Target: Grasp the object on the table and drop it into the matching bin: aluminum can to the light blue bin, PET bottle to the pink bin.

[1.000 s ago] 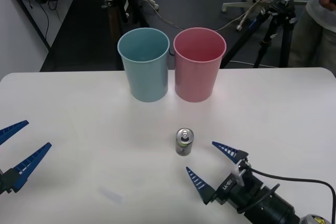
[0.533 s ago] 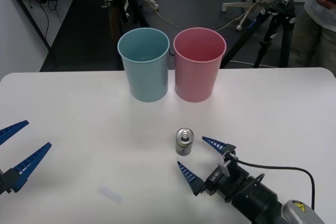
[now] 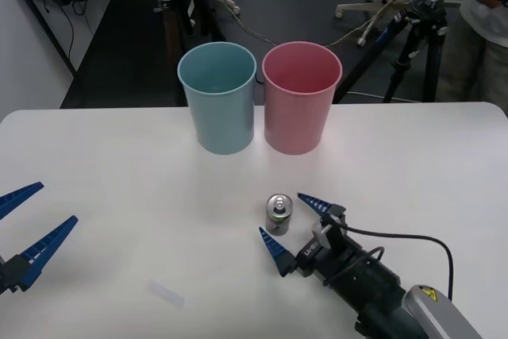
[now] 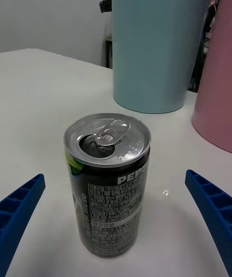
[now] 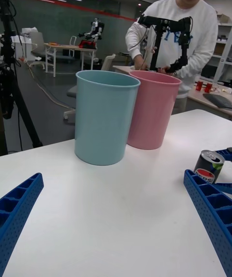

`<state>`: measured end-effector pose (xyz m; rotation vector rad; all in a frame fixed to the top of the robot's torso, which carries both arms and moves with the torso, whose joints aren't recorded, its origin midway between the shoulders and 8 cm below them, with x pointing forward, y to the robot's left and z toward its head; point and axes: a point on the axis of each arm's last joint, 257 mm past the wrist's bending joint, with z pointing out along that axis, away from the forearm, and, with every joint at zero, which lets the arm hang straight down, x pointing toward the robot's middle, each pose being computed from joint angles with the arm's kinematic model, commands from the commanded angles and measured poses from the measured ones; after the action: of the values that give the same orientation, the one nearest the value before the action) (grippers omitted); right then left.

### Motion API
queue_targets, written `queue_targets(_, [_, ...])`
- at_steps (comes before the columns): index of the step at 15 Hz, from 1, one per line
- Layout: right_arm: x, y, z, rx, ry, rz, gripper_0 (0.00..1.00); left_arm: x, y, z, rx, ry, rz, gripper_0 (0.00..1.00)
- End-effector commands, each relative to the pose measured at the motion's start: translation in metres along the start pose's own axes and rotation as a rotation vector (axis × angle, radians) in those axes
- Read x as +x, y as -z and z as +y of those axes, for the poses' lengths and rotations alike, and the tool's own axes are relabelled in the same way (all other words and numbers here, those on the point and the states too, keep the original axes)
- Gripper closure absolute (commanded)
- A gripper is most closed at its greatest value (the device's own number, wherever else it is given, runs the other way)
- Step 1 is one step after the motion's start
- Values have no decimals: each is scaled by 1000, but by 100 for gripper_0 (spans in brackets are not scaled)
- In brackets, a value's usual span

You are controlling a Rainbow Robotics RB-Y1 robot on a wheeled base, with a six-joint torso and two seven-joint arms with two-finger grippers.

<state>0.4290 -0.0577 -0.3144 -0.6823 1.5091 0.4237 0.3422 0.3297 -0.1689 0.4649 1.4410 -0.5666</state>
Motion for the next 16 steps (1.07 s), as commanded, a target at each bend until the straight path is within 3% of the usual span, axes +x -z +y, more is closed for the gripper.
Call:
queue_targets(1, [-2,-8,4,-1,-1,5,0,0,0,0,0,0,0,0])
queue_targets(14, [-6,-23,12,-1,5,16,0,0,0,0,0,0,0,0])
queue_targets(15, [-6,-23,12,-1,5,16,59,0,0,0,0,0,0,0])
queue_targets(16, [-6,-23,12,-1,3,16,100,0,0,0,0,0,0,0])
